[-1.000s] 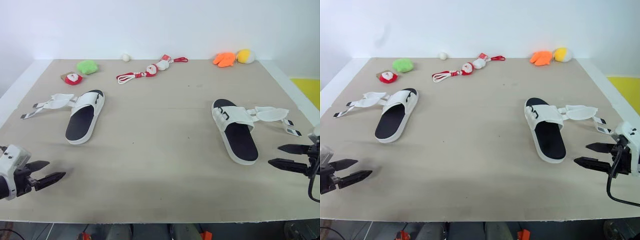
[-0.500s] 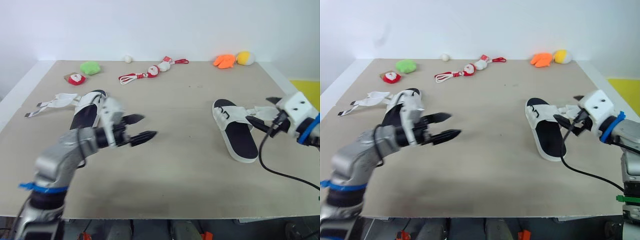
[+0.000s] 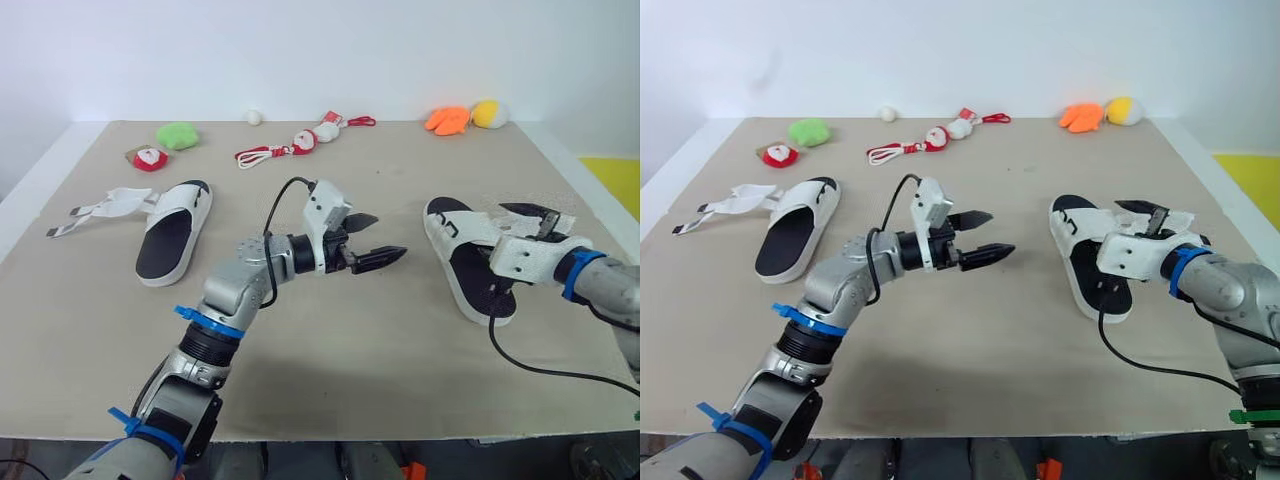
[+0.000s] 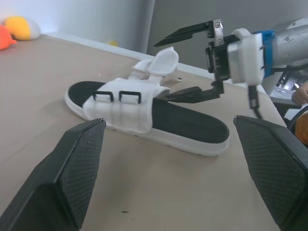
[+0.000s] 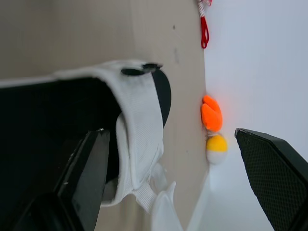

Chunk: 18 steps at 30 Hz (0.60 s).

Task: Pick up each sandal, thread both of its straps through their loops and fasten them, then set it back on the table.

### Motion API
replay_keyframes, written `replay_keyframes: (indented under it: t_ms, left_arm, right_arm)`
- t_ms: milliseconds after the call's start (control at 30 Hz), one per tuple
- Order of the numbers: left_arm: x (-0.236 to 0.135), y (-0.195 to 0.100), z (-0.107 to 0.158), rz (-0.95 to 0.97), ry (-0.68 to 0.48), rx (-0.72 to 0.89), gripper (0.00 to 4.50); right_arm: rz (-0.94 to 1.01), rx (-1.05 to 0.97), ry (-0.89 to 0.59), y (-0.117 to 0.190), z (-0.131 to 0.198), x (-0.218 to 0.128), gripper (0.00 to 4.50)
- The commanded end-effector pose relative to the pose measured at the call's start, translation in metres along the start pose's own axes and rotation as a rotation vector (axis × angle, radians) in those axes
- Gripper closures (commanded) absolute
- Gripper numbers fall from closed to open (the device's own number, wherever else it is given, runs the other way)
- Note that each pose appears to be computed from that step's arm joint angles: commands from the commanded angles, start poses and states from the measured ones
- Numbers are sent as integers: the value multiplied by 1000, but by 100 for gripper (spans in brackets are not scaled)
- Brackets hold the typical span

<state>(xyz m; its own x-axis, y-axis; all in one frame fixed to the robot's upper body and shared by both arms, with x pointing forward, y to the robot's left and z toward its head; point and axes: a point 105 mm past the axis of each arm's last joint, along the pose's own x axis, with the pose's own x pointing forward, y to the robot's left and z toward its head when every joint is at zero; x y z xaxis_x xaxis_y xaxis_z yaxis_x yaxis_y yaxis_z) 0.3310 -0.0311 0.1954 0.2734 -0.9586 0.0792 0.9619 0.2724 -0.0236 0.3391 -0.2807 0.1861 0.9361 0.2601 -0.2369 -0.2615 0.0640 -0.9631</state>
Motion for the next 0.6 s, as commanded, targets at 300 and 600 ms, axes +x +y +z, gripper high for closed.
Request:
replay_keyframes:
  t_ms: [300, 600]
  left_arm:
    - [5, -3, 12, 8, -41, 98, 10]
    - [1, -2, 14, 5, -48, 94, 0]
  right_arm:
    - [-72, -78, 74, -2, -12, 23, 0]
    - [-78, -97, 92, 5, -12, 45, 341]
